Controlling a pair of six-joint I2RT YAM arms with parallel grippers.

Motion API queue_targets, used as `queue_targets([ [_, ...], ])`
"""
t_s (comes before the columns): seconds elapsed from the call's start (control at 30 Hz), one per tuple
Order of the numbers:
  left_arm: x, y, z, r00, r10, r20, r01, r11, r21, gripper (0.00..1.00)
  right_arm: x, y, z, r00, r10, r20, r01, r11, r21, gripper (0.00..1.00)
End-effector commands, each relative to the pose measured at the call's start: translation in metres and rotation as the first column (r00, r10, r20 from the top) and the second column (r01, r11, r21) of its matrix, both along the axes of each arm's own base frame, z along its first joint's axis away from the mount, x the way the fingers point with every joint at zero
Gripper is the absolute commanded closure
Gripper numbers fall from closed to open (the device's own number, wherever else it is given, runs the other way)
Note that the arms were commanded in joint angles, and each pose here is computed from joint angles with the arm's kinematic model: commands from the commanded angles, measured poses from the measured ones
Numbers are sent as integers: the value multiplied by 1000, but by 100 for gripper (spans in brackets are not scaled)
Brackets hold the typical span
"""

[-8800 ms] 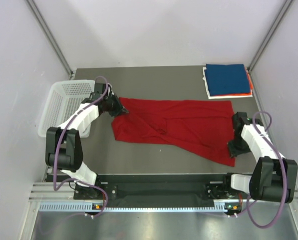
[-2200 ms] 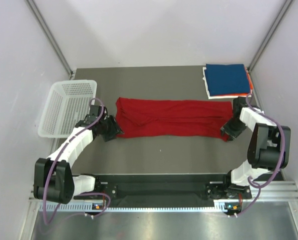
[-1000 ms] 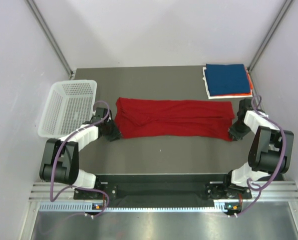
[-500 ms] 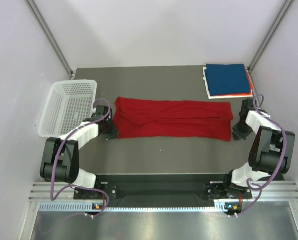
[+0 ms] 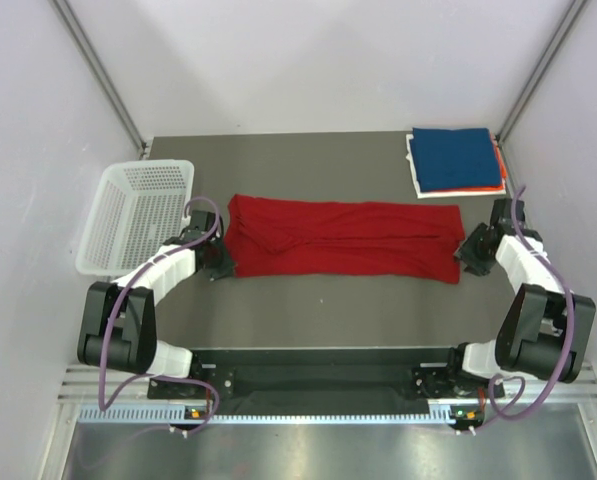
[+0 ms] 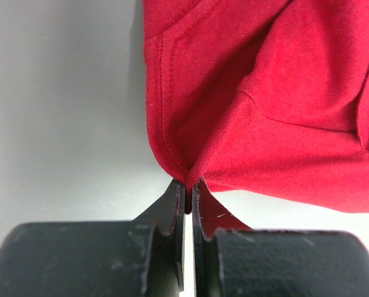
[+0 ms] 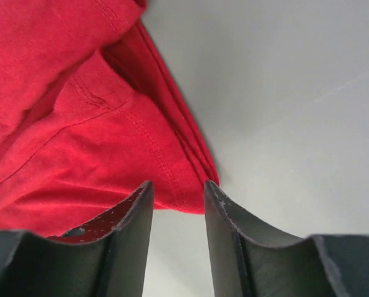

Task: Fold and stack the t-shirts
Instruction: Fold the tshirt

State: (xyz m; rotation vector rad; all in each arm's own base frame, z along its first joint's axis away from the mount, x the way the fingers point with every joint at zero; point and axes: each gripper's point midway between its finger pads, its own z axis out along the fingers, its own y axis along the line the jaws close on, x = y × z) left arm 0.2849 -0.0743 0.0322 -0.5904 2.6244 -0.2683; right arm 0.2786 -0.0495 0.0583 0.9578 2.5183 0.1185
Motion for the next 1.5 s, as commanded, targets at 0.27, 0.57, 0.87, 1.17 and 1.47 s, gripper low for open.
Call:
queue_targets([
  [0.27, 7, -3, 12, 999, -17, 39, 18, 1000, -22, 100, -17, 16, -25, 983, -161, -84, 171, 977, 126, 56],
  [0.57, 7, -3, 14, 999, -21, 46, 22, 1000, -17, 100, -24, 0, -33, 971, -211, -112, 216, 976, 37, 56],
  [0.87, 6, -3, 17, 999, -17, 42, 17, 1000, -17, 100, -20, -4, -36, 971, -217, -104, 220, 975, 18, 70],
  [1.17, 2, 19, 21, 1000, 5, 17, -7, 995, 100, 100, -26, -29, -23, 967, -235, -99, 227, 970, -88, 100],
  [1.47, -9, 24, 14, 1000, 9, -18, -7, 992, 125, 100, -29, -36, -7, 975, -215, -48, 209, 971, -116, 100],
])
